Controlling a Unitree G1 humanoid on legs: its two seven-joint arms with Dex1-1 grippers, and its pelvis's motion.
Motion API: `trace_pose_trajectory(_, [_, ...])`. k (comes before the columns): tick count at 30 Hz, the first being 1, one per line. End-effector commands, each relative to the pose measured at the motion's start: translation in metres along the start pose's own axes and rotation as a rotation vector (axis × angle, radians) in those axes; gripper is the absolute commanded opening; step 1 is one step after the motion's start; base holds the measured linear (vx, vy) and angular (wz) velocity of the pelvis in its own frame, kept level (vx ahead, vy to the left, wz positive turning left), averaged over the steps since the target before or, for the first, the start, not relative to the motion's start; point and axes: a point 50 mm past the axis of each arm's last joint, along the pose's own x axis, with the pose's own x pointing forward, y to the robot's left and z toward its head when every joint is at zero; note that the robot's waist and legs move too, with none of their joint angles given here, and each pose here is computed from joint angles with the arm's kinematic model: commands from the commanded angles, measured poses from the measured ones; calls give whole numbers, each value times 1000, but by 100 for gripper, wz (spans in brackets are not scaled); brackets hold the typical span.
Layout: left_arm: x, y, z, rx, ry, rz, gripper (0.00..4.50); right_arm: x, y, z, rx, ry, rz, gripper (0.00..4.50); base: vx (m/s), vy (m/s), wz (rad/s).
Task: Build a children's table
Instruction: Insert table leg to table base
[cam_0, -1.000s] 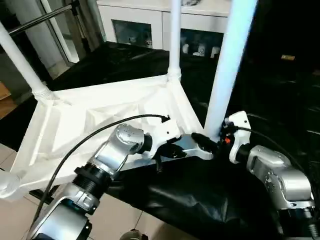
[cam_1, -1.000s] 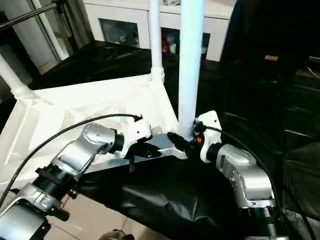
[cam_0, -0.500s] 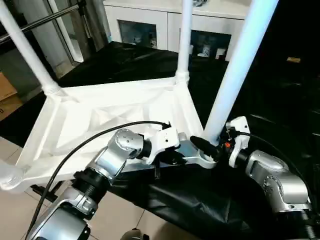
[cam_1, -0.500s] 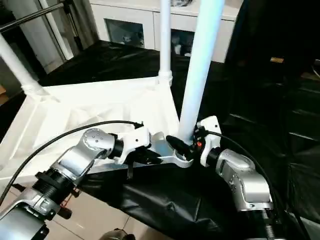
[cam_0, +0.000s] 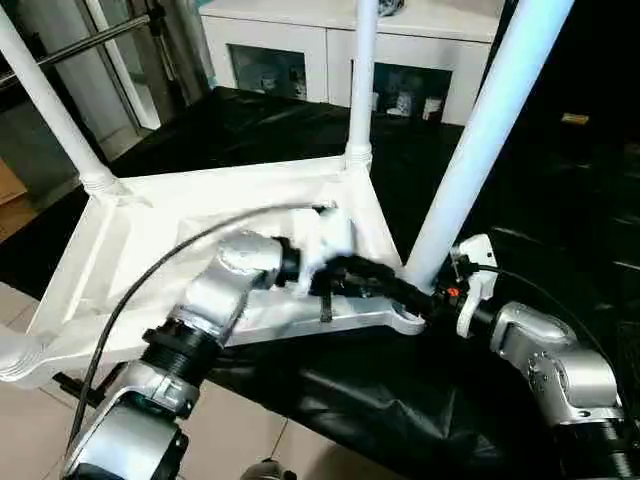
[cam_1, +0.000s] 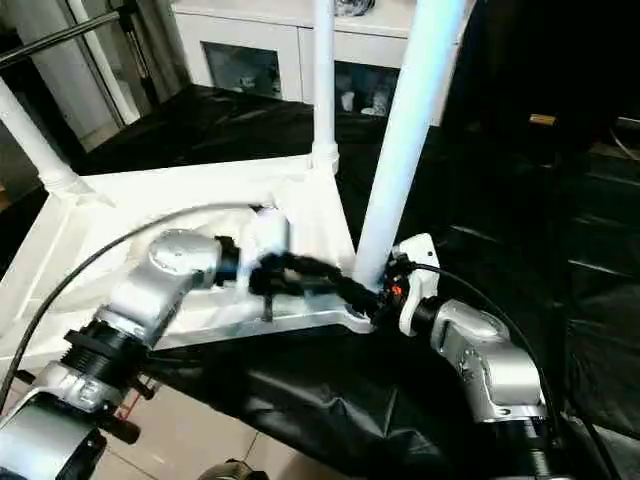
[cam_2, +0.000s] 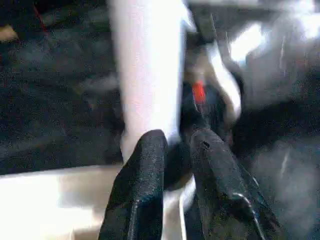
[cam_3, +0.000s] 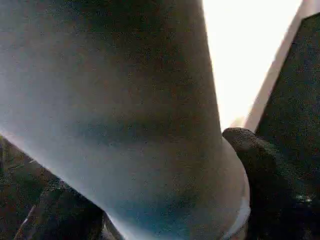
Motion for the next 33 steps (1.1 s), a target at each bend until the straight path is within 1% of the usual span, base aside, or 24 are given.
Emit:
trace_pose_trajectory(1, [0, 6, 21, -1, -101, 8, 106, 1, 7, 7, -18, -14, 40, 310, 0, 0, 0])
trace_pose_trajectory(2, [1, 6, 21, -3, -107, 12, 106, 1, 8, 7, -19, -14, 42, 310, 0, 0, 0])
trace_pose_trajectory(4, [11, 8, 26, -26, -180, 42, 106, 2, 12, 8, -24, -10, 64, 310, 0, 0, 0])
trace_pose_trajectory(8, [17, 6, 26, -32, -200, 43, 106, 3, 14, 9, -26, -9, 71, 309, 0, 0, 0])
trace_pose_trajectory(9, [21, 4, 28, -48, -227, 24, 106, 4, 15, 10, -29, -8, 80, 309, 0, 0, 0])
trace_pose_trajectory(13, [26, 0, 33, -75, -269, -14, 106, 6, 18, 11, -31, -1, 93, 309, 0, 0, 0])
trace_pose_trajectory(17, [30, 0, 34, -67, -270, -23, 106, 7, 19, 11, -36, 13, 99, 309, 0, 0, 0])
trace_pose_trajectory(19, [32, 3, 33, -64, -256, -3, 134, 8, 19, 12, -39, 15, 102, 309, 0, 0, 0])
trace_pose_trajectory(21, [33, 3, 34, -66, -259, -2, 145, 9, 19, 13, -42, 14, 106, 309, 0, 0, 0])
trace_pose_trajectory(22, [33, 3, 35, -64, -264, 0, 169, 9, 19, 14, -42, 14, 108, 309, 0, 0, 0])
trace_pose_trajectory(24, [34, 3, 36, -66, -274, 2, 176, 9, 20, 15, -44, 15, 111, 309, 0, 0, 0])
trace_pose_trajectory(29, [36, 2, 38, -75, -294, -8, 180, 10, 22, 17, -54, 20, 131, 309, 0, 0, 0])
trace_pose_trajectory(33, [38, 2, 36, -82, -291, -3, 180, 10, 24, 15, -56, 29, 144, 309, 0, 0, 0])
